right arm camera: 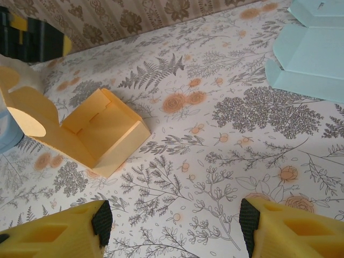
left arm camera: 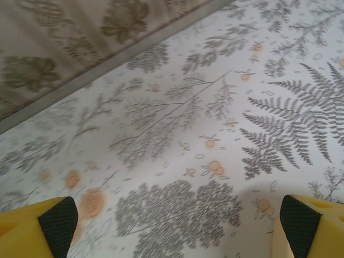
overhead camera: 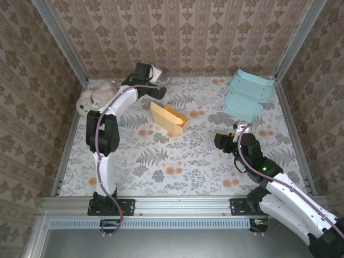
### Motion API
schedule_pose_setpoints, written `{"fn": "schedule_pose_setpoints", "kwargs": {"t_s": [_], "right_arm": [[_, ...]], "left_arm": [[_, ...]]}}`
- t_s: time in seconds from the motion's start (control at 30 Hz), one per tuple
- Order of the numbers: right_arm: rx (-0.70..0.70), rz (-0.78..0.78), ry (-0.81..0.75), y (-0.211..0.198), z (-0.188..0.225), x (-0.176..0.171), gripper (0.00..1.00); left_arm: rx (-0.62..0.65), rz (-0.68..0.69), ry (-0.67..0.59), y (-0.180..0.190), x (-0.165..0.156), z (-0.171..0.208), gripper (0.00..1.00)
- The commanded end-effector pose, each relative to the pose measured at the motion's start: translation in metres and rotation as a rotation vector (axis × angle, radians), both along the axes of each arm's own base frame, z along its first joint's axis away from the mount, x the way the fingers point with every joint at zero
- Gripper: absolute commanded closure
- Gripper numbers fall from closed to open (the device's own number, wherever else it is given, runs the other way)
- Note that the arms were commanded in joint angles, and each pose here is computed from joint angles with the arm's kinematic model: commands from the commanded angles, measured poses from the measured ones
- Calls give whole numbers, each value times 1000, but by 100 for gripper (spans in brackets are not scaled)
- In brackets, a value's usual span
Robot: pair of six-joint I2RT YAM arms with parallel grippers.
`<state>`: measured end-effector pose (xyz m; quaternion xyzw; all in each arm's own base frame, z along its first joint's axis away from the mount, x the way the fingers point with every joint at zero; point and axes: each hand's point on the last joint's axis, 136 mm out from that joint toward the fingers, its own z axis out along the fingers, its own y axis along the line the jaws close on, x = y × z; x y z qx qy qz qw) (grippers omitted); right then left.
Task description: Fold the paper box
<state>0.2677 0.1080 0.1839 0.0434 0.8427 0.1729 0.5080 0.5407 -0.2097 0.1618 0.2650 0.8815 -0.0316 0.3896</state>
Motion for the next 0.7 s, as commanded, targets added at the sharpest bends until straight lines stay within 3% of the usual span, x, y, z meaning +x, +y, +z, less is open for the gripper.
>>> {"fn": "schedule_pose_setpoints", "kwargs": {"t_s": [0.0, 0.23, 0.33, 0.57, 0.67], "right_arm": [[22, 19, -39, 8, 18, 6, 33], [-42, 64, 15, 22, 5, 20, 33], [-42, 78, 21, 32, 3, 33, 33], [-98, 109, 94, 65, -12, 84, 32], [-69, 133, 84, 83, -18, 105, 32]], "left_arm": [[-42, 176, -116, 22, -6, 51, 0], [-242, 510, -136, 53, -82, 110, 0], [-350, 548, -95, 51, -127, 123, 0], [-646, 633, 9, 63, -213, 92, 0], [-694, 609, 42, 61, -236, 76, 0]]}}
